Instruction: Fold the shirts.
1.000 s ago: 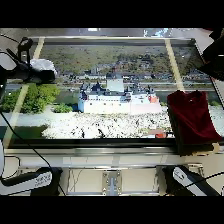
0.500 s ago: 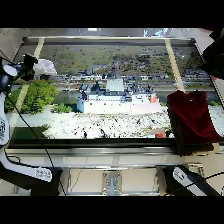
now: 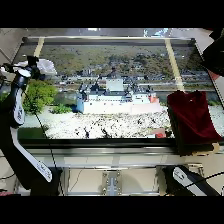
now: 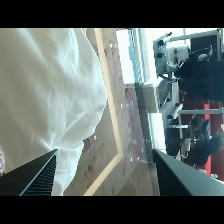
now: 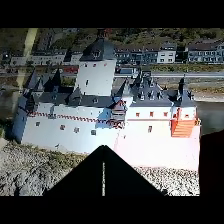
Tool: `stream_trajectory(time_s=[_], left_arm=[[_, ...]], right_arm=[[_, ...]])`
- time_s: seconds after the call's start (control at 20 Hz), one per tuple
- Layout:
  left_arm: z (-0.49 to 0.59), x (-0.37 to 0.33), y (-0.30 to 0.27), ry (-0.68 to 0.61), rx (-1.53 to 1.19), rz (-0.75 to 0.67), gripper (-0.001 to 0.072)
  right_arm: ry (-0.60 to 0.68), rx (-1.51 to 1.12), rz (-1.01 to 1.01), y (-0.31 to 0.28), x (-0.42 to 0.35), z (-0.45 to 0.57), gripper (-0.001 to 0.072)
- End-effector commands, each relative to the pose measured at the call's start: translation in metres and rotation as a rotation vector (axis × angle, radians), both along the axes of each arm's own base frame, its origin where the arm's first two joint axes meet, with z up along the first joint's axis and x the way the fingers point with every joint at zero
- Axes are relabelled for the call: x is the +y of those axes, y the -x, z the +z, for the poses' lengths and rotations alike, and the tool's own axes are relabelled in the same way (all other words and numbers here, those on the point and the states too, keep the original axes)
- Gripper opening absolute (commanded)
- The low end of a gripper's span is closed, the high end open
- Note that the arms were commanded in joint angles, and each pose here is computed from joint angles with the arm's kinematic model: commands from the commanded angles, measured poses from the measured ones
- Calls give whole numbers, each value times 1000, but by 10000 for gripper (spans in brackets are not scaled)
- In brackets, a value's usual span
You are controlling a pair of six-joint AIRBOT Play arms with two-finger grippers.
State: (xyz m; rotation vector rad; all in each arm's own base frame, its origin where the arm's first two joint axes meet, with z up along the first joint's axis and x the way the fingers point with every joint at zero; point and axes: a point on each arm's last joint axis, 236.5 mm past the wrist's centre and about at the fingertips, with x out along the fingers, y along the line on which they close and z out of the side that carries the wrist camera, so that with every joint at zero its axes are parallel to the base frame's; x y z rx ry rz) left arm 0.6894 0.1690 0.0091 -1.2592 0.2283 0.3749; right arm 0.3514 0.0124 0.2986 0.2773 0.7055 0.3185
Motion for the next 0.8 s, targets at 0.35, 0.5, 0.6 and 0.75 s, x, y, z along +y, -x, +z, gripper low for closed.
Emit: stream_trajectory(time_s=[0.35,0.5,0.6,0.75], left_arm=[[-5,-3,-3,-8,63,-100,586],[-2,-10,12,32,128,-167,583],[-7,-10,20,24,176,-196,544],[-25,-3,24,28,221,-171,507]], right_arm=[[-11,-50,-27,-9,-3,10,11],[-10,-50,-28,-9,-3,10,12],[-10,-50,-28,-9,-3,10,11],[-10,-50,-27,-9,-3,10,11]])
